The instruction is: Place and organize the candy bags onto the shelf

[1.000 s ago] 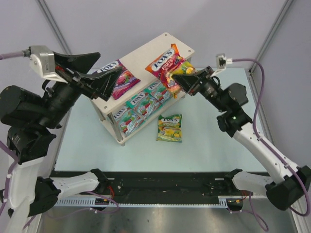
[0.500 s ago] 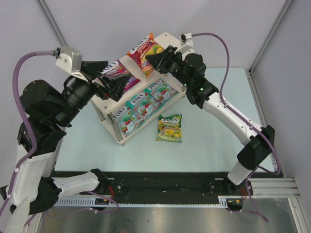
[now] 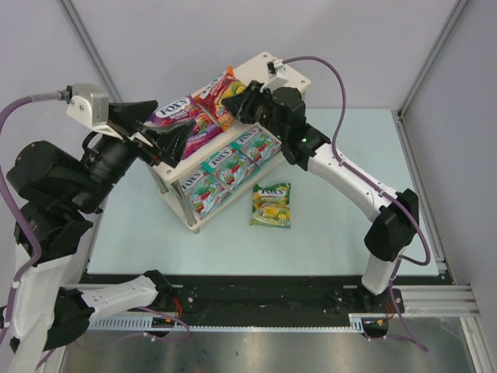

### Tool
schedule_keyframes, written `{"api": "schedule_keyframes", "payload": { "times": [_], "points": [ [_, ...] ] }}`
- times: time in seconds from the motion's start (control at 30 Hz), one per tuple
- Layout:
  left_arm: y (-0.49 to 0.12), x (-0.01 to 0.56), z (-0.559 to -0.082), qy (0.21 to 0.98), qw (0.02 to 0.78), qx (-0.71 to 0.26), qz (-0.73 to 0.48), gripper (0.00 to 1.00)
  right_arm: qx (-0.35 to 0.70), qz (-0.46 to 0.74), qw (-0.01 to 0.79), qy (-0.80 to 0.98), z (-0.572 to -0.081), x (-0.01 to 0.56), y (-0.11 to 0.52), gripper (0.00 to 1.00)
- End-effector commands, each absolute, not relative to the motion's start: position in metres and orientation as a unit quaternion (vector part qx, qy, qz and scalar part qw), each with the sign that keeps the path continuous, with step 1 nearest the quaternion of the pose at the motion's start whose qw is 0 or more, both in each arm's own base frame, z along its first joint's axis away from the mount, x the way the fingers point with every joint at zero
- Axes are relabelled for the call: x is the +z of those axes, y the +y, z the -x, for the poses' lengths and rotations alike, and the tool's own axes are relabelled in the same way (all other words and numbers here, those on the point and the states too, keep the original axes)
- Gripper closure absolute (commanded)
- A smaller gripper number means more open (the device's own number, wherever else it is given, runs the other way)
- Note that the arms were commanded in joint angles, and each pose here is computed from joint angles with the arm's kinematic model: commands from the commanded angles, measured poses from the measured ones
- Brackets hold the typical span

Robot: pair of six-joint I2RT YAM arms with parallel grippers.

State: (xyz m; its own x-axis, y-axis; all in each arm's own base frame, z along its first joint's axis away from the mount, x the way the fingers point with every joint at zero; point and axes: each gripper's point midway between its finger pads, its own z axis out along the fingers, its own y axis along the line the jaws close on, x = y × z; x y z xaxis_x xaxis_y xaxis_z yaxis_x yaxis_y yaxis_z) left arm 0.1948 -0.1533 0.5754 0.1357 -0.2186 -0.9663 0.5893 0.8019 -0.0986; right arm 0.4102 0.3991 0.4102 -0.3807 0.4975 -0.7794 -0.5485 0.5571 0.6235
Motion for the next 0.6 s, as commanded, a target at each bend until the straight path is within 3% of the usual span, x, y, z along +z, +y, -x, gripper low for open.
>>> {"api": "schedule_keyframes", "payload": {
  "times": [0.0, 0.1, 0.2, 0.47, 0.57],
  "points": [
    [-0.151, 0.573, -0.198, 0.599, 0.741, -0.260, -0.157, 0.00, 0.479, 0.015, 0.590, 0.650, -0.415, 0.445, 0.398, 0.80],
    [-0.151, 0.572, -0.198, 0.600, 0.741, -0.260, -0.155, 0.00, 0.478, 0.020, 0.587, 0.653, -0.417, 0.444, 0.402, 0.66],
    [-0.150, 0.572, -0.197, 0.599, 0.742, -0.260, -0.155, 0.00, 0.475, 0.022, 0.584, 0.657, -0.420, 0.441, 0.405, 0.59],
    [-0.149, 0.572, -0.194, 0.597, 0.742, -0.265, -0.153, 0.00, 0.492, 0.056, 0.555, 0.668, -0.418, 0.439, 0.418, 0.57],
    [-0.149, 0.572, -0.193, 0.596, 0.741, -0.267, -0.154, 0.00, 0.492, 0.060, 0.556, 0.667, -0.418, 0.442, 0.413, 0.48]
  ]
}}
